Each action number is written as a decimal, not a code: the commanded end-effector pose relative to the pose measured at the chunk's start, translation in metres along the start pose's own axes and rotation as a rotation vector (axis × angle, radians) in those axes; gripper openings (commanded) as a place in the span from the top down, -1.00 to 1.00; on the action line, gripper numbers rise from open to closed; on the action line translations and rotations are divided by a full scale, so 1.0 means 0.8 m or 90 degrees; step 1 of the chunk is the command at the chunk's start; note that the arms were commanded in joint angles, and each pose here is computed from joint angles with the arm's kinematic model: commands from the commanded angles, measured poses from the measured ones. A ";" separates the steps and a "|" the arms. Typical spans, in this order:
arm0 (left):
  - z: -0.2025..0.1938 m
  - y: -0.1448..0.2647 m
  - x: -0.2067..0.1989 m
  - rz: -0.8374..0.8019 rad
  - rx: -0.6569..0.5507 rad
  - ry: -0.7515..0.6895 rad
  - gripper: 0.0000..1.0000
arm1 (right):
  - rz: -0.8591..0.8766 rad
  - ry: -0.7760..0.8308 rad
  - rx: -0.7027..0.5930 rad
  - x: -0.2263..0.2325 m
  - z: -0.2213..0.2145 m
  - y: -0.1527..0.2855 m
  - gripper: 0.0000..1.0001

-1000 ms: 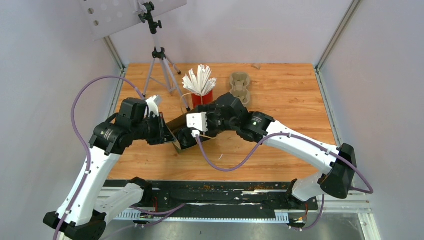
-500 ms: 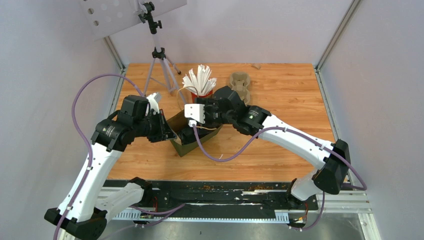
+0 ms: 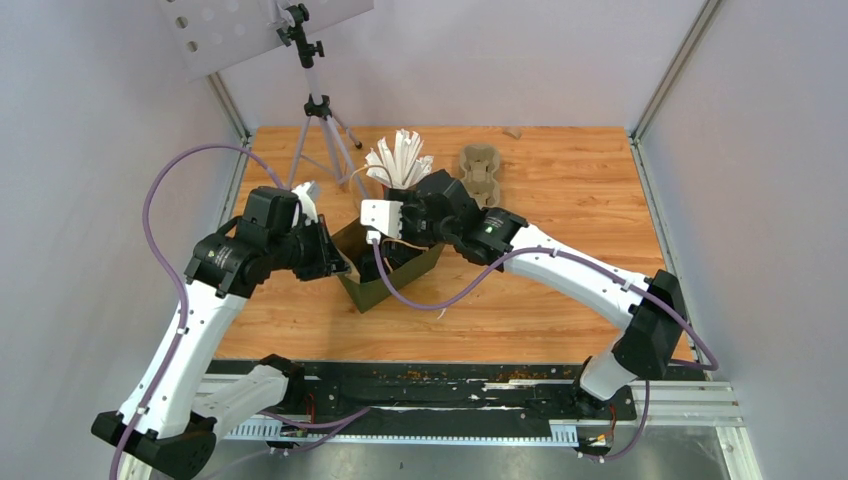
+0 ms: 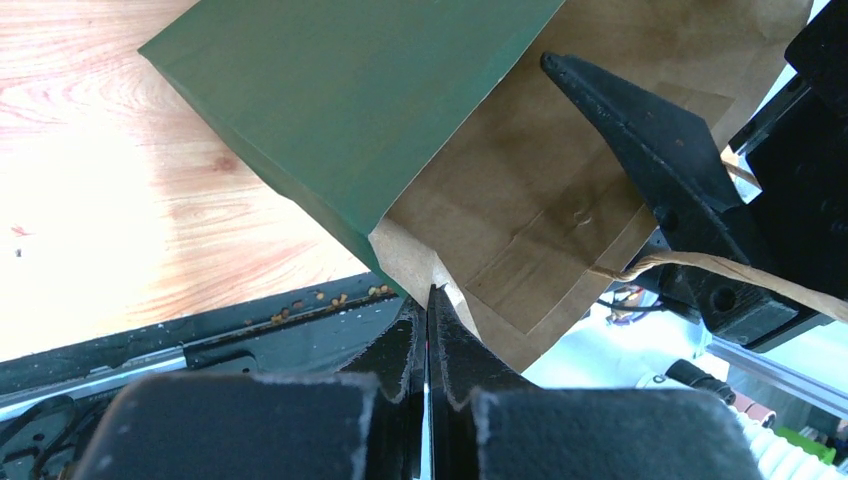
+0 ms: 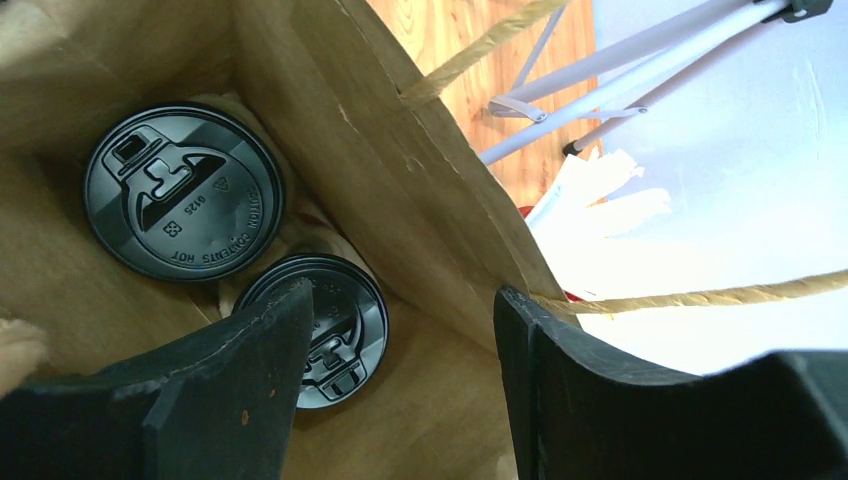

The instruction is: Pack the takeout coffee

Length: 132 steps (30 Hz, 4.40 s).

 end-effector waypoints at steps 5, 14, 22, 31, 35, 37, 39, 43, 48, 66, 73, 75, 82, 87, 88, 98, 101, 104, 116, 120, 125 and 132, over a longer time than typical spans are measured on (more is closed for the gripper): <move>0.015 0.007 -0.002 0.002 -0.029 -0.006 1.00 | -0.059 0.002 0.010 -0.028 0.002 0.013 -0.30; 0.017 0.008 0.002 0.010 -0.026 -0.010 1.00 | -0.096 0.032 0.030 -0.048 -0.006 0.026 -0.31; 0.018 0.007 0.005 0.016 -0.024 -0.014 1.00 | -0.156 0.045 0.060 -0.076 -0.008 0.028 -0.16; 0.026 0.006 0.007 0.030 -0.034 -0.013 0.99 | -0.186 0.019 0.019 -0.093 0.015 0.033 -0.14; 0.028 0.008 0.009 0.037 -0.040 -0.013 0.98 | -0.214 0.001 0.012 -0.105 0.021 0.041 -0.14; 0.029 0.009 0.010 0.040 -0.043 -0.012 0.96 | -0.232 -0.010 0.016 -0.111 0.022 0.045 -0.15; 0.031 0.010 0.010 0.043 -0.049 -0.012 0.95 | -0.246 -0.016 0.027 -0.117 0.018 0.047 -0.16; 0.031 0.009 0.013 0.051 -0.051 -0.010 0.95 | -0.286 -0.023 0.054 -0.130 0.002 0.049 -0.16; 0.035 0.008 0.013 0.052 -0.058 -0.012 0.93 | -0.323 -0.043 0.063 -0.152 -0.006 0.055 -0.17; 0.069 0.047 0.008 0.088 -0.136 -0.060 0.09 | -0.398 -0.510 -0.041 -0.237 -0.051 0.050 -0.25; 0.089 0.074 0.003 0.097 -0.194 -0.143 -0.20 | -0.327 -0.562 -0.044 -0.244 -0.073 0.007 0.00; 0.094 0.082 -0.001 0.087 -0.216 -0.163 -0.27 | -0.299 -0.567 -0.033 -0.237 -0.079 -0.006 0.08; 0.100 0.098 0.003 0.105 -0.253 -0.195 -0.45 | -0.239 -0.570 -0.001 -0.210 -0.092 -0.023 0.11; 0.101 0.104 0.003 0.105 -0.266 -0.197 -0.47 | -0.211 -0.575 0.031 -0.191 -0.106 -0.032 0.12; 0.101 0.104 0.003 0.104 -0.267 -0.198 -0.47 | -0.211 -0.574 0.032 -0.190 -0.109 -0.033 0.12; 0.101 0.101 0.002 0.102 -0.260 -0.201 -0.47 | -0.197 -0.582 0.059 -0.174 -0.127 -0.048 0.13; 0.099 0.102 0.003 0.104 -0.260 -0.202 -0.47 | -0.192 -0.582 0.061 -0.172 -0.130 -0.052 0.14; 0.099 0.104 0.003 0.103 -0.263 -0.200 -0.47 | -0.184 -0.581 0.067 -0.170 -0.133 -0.057 0.15; 0.095 0.109 0.006 0.104 -0.272 -0.199 -0.47 | -0.195 -0.561 0.050 -0.183 -0.119 -0.045 0.83; 0.097 0.108 0.004 0.101 -0.275 -0.201 -0.47 | -0.207 -0.543 0.030 -0.200 -0.098 -0.026 0.96; 0.098 0.104 0.000 0.086 -0.276 -0.201 -0.47 | -0.221 -0.529 0.008 -0.211 -0.076 0.000 0.96; 0.100 0.102 -0.003 0.080 -0.272 -0.209 -0.47 | -0.221 -0.531 0.016 -0.203 -0.081 0.006 0.79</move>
Point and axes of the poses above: each gripper's point midway between its finger pads, its own y axis back along the fingers, its own x axis along the line the jaws close on, z = x × y, the point moved 2 cm from there along y, back along the fingers, and after that the axes turned 2 degrees about y, right-handed, at the moved point
